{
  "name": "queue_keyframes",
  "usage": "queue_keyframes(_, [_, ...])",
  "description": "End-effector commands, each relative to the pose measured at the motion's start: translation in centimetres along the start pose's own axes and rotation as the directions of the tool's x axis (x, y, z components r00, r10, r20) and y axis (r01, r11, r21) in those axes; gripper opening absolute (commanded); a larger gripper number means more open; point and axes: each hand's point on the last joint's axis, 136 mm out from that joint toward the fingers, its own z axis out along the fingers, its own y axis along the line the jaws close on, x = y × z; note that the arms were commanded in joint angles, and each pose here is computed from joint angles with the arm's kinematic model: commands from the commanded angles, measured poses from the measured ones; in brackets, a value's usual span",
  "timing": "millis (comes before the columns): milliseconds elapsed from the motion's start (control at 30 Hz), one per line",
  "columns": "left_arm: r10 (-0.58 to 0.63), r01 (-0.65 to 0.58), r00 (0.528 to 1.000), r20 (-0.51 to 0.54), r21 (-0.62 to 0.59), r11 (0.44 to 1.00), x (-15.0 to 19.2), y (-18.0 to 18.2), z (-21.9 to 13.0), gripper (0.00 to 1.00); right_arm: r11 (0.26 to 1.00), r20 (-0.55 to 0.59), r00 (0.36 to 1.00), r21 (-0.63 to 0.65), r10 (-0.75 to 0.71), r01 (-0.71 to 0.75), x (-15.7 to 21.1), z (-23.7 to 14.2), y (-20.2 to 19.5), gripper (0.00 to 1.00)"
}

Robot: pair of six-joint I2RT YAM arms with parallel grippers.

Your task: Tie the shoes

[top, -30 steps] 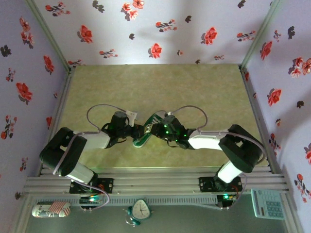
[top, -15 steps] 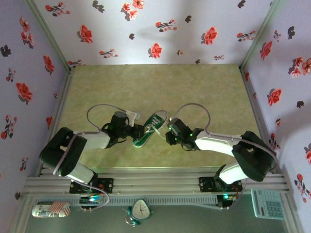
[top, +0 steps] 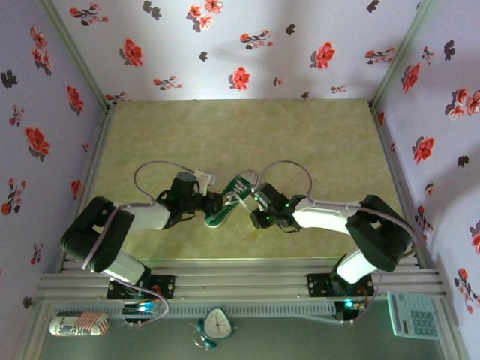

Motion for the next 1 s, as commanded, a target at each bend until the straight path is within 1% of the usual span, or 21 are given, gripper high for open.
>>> queue_keyframes(0, [0.022,-0.022,0.999,0.024,0.036,0.999,-0.9,-1.1,0.4,0.14,0.997,-0.020,0.998,0.047,-0.061,0.062,-0.1,0.4,-0.1,0.39])
queue_keyframes(267, [0.023,-0.024,0.999,0.026,0.039,0.999,-1.0,-1.1,0.4,0.14,0.993,-0.037,0.996,0.085,-0.084,0.087,-0.2,1.6,0.0,0.31])
queue_keyframes(400, [0.021,-0.022,0.999,0.028,0.040,0.999,-1.1,-1.2,0.4,0.14,0.992,-0.031,0.995,0.075,-0.097,0.100,-0.3,1.8,1.0,0.24])
queue_keyframes(667, [0.021,-0.022,0.999,0.029,0.039,0.999,-1.0,-1.1,0.3,0.14,0.993,-0.045,0.993,0.046,-0.109,0.111,1.0,1.3,2.4,0.06])
queue_keyframes(733, [0.020,-0.022,0.999,0.028,0.039,0.999,-0.9,-1.1,0.3,0.14,0.993,-0.036,0.993,0.017,-0.113,0.114,1.1,0.7,3.2,0.04])
queue_keyframes(867, [0.022,-0.023,0.999,0.029,0.040,0.999,-0.9,-1.1,0.3,0.14,0.984,-0.024,0.991,-0.124,-0.134,0.130,1.3,0.1,6.1,0.03])
queue_keyframes(967, [0.021,-0.023,0.999,0.031,0.040,0.999,-1.0,-1.1,0.3,0.14,0.972,-0.018,0.992,-0.202,-0.129,0.123,1.1,0.3,7.9,0.03])
